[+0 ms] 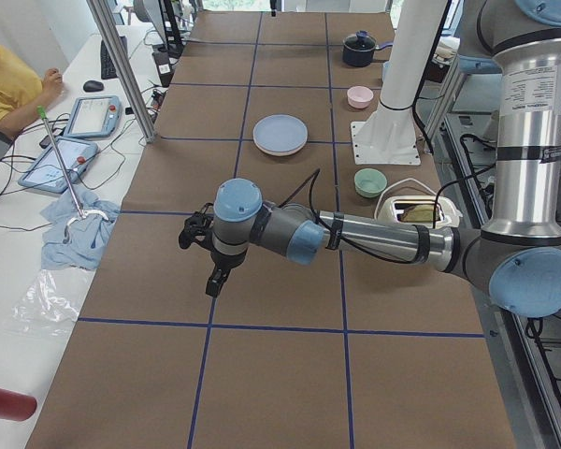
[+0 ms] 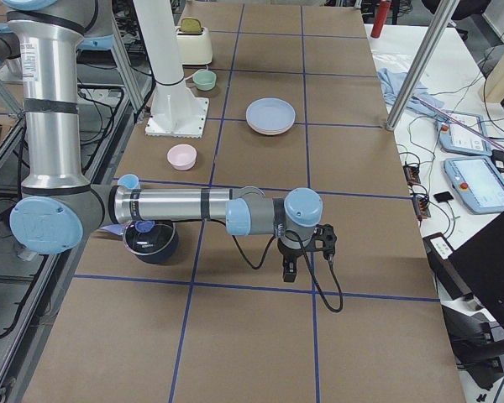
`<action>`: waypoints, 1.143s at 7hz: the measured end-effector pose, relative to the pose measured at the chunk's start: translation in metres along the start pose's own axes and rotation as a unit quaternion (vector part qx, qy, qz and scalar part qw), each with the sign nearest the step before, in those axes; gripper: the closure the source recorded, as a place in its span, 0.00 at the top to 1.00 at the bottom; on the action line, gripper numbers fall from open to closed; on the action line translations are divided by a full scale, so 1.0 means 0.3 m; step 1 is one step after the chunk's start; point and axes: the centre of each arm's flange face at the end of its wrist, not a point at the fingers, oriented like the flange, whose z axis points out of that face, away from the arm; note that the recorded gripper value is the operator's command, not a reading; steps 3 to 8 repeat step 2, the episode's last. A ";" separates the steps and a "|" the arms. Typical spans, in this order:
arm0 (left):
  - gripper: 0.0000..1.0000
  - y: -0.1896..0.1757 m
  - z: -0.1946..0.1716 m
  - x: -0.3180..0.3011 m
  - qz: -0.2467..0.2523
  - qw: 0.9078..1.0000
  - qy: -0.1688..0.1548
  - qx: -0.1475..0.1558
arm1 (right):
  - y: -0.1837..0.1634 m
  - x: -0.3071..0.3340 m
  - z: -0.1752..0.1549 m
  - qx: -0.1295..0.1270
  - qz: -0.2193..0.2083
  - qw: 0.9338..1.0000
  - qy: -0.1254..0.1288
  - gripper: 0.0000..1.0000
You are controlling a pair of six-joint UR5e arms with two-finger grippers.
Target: Stack three plates with pink and blue
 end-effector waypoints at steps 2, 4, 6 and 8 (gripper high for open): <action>1.00 0.007 0.013 -0.010 -0.003 1.000 0.001 -0.004 | -0.012 -0.038 -0.037 0.011 -0.011 1.000 -0.002 1.00; 1.00 0.007 0.013 -0.010 -0.003 1.000 0.001 -0.004 | -0.012 -0.038 -0.037 0.011 -0.011 1.000 -0.002 1.00; 1.00 0.007 0.013 -0.010 -0.003 1.000 0.001 -0.004 | -0.012 -0.038 -0.037 0.011 -0.011 1.000 -0.002 1.00; 1.00 0.007 0.013 -0.010 -0.003 1.000 0.001 -0.004 | -0.012 -0.038 -0.037 0.011 -0.011 1.000 -0.002 1.00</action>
